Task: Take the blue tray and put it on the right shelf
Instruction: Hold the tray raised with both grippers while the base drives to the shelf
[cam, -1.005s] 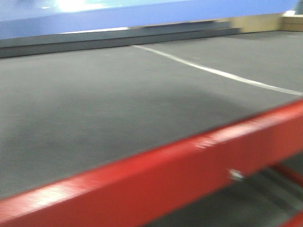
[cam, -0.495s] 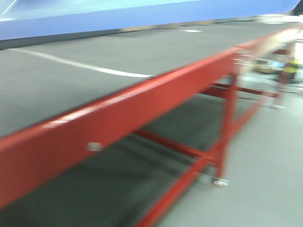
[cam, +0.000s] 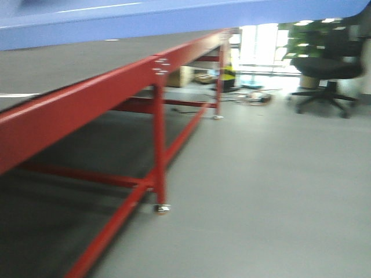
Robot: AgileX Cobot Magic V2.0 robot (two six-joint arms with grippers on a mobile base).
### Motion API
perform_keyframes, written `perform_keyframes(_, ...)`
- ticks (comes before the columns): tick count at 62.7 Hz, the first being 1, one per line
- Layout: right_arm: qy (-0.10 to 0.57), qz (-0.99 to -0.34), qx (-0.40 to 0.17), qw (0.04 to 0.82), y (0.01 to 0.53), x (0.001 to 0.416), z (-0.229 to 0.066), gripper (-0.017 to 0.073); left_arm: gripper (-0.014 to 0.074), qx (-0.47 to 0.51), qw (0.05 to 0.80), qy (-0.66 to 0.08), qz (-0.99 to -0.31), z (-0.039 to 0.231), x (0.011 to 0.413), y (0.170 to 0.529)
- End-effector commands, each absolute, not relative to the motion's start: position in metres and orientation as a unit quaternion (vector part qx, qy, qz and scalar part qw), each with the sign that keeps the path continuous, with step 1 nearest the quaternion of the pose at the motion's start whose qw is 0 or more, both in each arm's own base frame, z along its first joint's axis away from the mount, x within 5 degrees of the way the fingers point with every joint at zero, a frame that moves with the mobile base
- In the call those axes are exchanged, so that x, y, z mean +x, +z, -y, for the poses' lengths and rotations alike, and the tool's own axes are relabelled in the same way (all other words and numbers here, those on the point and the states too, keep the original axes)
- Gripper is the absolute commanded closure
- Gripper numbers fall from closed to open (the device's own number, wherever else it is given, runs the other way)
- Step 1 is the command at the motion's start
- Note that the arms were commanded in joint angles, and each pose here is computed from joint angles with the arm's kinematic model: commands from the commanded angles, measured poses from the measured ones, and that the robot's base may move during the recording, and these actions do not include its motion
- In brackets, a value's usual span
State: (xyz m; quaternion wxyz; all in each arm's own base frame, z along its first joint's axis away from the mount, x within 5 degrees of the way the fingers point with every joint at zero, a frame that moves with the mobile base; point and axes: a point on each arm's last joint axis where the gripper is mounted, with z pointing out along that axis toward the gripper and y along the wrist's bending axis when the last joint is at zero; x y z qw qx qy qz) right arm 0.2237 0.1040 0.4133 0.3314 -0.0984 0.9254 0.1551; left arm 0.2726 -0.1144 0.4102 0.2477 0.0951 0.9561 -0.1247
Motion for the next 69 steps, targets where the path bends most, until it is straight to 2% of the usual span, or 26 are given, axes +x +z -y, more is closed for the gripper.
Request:
perform_keyframes(1,0.168,-0.899,-0.109,0.389,0.4333,0.2193,-0.1025,0.0494,0.0642,0.108,0.233,-0.124,-0.958,0.1106,0.2568,0.4224)
perform_keyframes(69,0.168,-0.899,-0.109,0.389,0.4333,0.2193,-0.1025,0.0494,0.0642,0.108,0.233,-0.126,-0.958,0.1109,0.2566,0.4225)
